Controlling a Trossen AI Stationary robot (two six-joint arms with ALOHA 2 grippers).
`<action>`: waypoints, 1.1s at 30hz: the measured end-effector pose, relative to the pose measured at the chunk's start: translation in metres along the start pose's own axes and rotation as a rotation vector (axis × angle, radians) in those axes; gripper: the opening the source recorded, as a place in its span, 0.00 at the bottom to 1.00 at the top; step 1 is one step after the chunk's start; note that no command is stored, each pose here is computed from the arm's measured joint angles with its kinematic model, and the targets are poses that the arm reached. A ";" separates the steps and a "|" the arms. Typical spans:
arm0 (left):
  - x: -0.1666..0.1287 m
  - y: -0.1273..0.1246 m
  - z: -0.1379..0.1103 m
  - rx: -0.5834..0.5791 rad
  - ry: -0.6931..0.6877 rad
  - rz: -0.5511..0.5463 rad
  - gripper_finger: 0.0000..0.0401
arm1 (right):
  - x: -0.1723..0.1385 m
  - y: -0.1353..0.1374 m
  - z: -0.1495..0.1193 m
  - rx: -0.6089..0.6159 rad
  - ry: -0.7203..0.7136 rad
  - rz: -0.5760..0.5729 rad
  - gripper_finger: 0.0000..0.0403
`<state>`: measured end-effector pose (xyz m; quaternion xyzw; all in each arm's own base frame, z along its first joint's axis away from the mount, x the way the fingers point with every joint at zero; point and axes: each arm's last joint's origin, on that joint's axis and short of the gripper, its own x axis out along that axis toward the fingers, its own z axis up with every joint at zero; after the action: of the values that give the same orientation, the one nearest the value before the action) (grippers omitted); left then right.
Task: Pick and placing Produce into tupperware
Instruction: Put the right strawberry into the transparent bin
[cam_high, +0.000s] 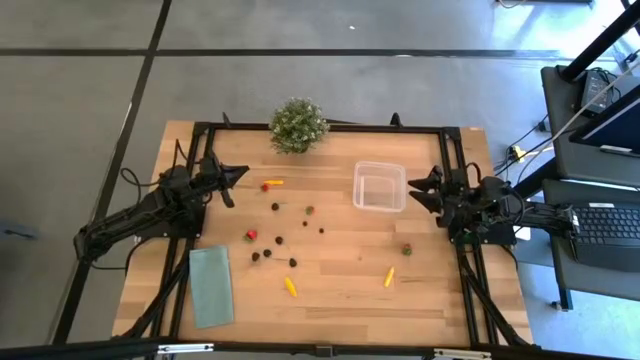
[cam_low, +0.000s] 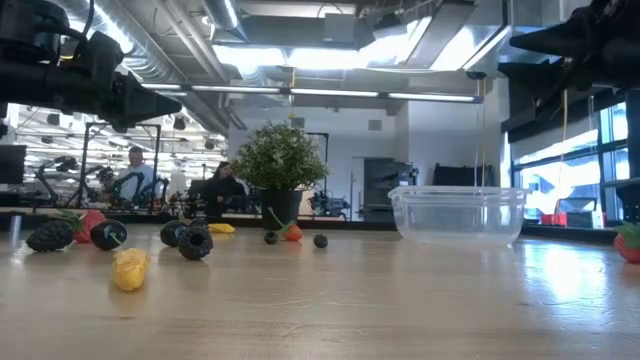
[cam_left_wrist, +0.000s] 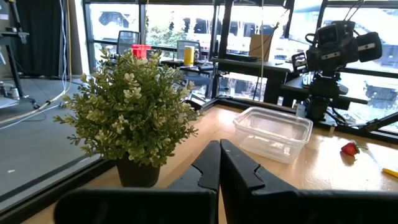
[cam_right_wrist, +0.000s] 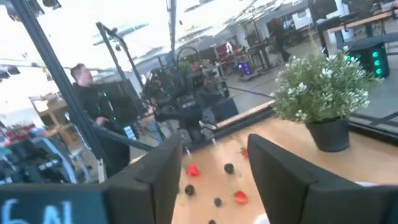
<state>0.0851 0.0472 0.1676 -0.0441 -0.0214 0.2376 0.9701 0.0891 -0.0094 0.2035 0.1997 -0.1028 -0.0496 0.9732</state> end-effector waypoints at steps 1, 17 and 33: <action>0.000 0.000 0.000 0.000 0.000 0.000 0.00 | 0.000 0.001 0.002 0.011 -0.016 0.007 0.48; 0.000 0.000 0.000 0.001 -0.002 0.000 0.00 | 0.004 0.015 0.037 -0.028 -0.040 -0.019 0.47; 0.000 0.001 0.000 0.002 -0.007 0.047 0.00 | 0.072 0.039 0.073 0.390 0.882 -0.538 0.41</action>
<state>0.0844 0.0484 0.1679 -0.0430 -0.0236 0.2604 0.9643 0.1455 -0.0116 0.2981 0.3975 0.3618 -0.1881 0.8220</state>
